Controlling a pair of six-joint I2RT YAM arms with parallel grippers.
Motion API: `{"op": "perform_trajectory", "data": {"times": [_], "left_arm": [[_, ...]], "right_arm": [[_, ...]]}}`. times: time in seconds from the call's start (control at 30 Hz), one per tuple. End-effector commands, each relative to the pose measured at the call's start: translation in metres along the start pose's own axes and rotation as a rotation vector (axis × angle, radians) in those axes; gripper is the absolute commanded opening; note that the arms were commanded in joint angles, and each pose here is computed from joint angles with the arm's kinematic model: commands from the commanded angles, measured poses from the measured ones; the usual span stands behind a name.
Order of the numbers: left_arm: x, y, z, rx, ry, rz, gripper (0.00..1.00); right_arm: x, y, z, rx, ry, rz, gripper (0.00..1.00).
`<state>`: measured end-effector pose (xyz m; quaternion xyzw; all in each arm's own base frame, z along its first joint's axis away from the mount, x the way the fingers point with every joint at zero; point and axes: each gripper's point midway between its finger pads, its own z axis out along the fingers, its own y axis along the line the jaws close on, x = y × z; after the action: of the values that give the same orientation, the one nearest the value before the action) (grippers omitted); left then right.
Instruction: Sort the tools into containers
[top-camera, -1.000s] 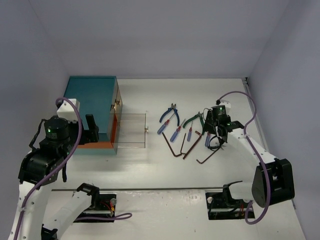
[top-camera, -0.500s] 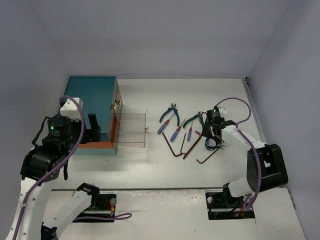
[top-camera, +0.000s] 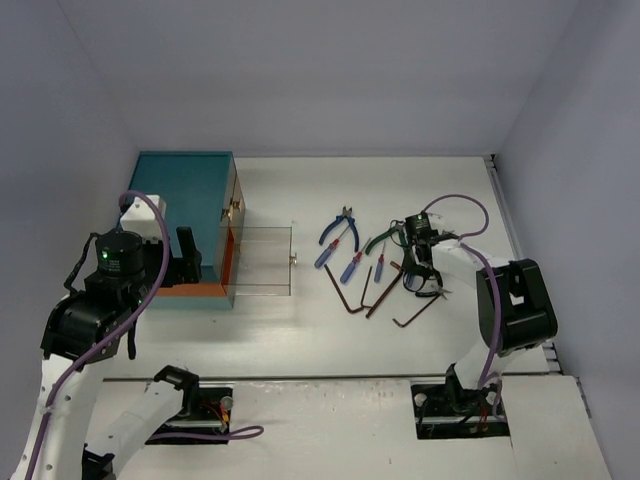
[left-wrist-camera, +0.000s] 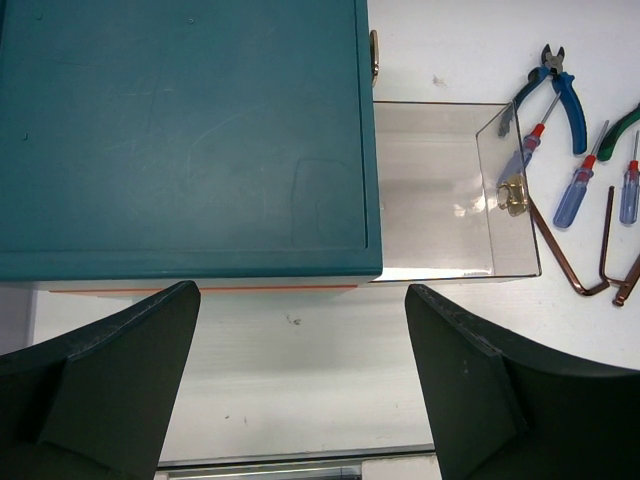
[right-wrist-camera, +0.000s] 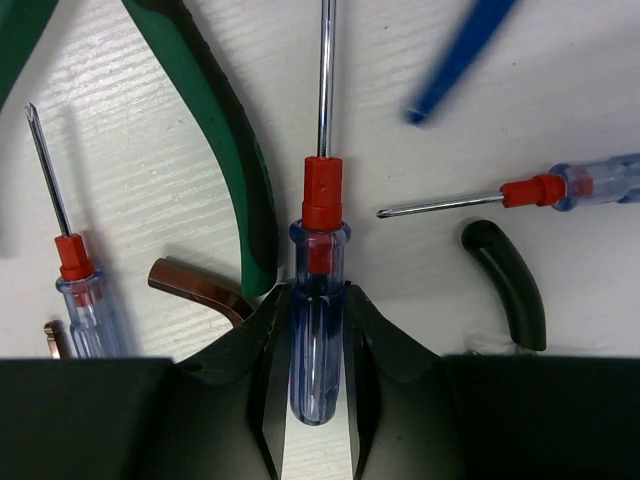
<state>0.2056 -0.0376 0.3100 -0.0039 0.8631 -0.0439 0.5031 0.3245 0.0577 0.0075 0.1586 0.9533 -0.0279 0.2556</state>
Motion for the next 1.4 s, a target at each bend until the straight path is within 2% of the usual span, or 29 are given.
{"op": "perform_trajectory", "data": {"times": [0.0,0.1,0.17,0.27,0.3,0.33,0.43,0.47,0.6,0.87,1.07,1.13,1.3,1.37], "left_arm": [[-0.011,-0.001,0.001,-0.004,-0.033,-0.006,0.81],[-0.013,-0.001,0.001,-0.005,-0.038,-0.006,0.81],[-0.016,0.000,0.001,-0.015,-0.043,0.001,0.81],[-0.022,0.003,-0.001,-0.029,-0.057,0.012,0.81],[-0.023,0.004,-0.001,-0.032,-0.059,0.012,0.81],[-0.025,0.004,-0.002,-0.035,-0.064,0.013,0.81],[-0.028,0.006,-0.003,-0.046,-0.071,0.015,0.81],[-0.029,0.006,-0.003,-0.046,-0.073,0.014,0.81],[-0.034,0.008,-0.006,-0.059,-0.092,0.005,0.81],[-0.027,0.014,-0.009,-0.082,-0.099,-0.019,0.81],[-0.025,0.015,-0.012,-0.083,-0.106,-0.027,0.81],[-0.024,0.015,-0.012,-0.082,-0.105,-0.027,0.81],[-0.023,0.014,-0.012,-0.075,-0.103,-0.037,0.81],[-0.022,0.014,-0.012,-0.075,-0.102,-0.039,0.81]], "right_arm": [[-0.038,-0.005,-0.036,0.015,-0.141,-0.013,0.00],[-0.072,0.018,-0.083,-0.078,-0.263,-0.087,0.00],[-0.090,0.056,-0.129,-0.215,-0.358,-0.178,0.00],[-0.101,0.120,-0.200,-0.446,-0.482,-0.399,0.00],[-0.090,0.143,-0.217,-0.523,-0.496,-0.500,0.00],[-0.097,0.147,-0.224,-0.530,-0.523,-0.527,0.00],[-0.071,0.218,-0.283,-0.770,-0.560,-0.714,0.00],[-0.065,0.230,-0.289,-0.805,-0.564,-0.751,0.00],[-0.030,0.279,-0.289,-0.889,-0.519,-0.896,0.00],[0.019,0.335,-0.272,-0.935,-0.440,-0.989,0.03],[0.040,0.353,-0.245,-0.931,-0.379,-0.977,0.06],[0.041,0.356,-0.239,-0.925,-0.377,-0.966,0.09],[0.038,0.360,-0.234,-0.903,-0.377,-0.910,0.10],[0.038,0.361,-0.232,-0.899,-0.370,-0.900,0.14]]}}
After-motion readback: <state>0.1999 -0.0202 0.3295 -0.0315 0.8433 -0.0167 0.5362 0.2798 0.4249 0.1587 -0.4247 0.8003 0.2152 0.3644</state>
